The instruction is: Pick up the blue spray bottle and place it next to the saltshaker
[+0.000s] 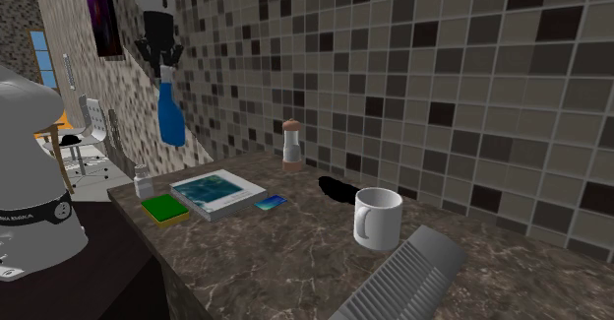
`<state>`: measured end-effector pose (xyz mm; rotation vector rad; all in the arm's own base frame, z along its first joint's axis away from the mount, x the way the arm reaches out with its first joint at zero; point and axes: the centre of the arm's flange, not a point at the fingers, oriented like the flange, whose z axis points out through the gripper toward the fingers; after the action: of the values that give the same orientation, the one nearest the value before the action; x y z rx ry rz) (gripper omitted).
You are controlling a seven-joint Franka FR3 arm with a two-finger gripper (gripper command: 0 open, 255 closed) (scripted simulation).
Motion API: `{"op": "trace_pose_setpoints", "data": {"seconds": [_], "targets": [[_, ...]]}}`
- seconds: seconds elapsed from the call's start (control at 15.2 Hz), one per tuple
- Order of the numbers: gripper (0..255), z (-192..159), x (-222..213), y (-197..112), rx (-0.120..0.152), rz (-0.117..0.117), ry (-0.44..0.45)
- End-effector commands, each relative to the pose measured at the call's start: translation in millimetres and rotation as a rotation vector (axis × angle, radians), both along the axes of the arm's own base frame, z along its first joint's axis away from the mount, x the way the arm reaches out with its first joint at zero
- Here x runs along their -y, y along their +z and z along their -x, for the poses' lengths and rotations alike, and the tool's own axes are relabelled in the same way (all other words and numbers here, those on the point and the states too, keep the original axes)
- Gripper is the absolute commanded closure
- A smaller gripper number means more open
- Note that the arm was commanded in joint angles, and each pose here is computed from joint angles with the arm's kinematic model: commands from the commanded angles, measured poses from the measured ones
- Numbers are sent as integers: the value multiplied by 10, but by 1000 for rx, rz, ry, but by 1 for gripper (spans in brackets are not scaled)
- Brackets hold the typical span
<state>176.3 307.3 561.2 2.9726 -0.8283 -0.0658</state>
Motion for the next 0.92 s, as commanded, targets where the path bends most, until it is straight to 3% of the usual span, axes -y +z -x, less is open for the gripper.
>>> {"op": "trace_pose_setpoints", "data": {"seconds": [0.0,0.86], "targets": [[255,-4,-4,-106,0,0,0],[255,-4,-4,-792,0,0,0]]}}
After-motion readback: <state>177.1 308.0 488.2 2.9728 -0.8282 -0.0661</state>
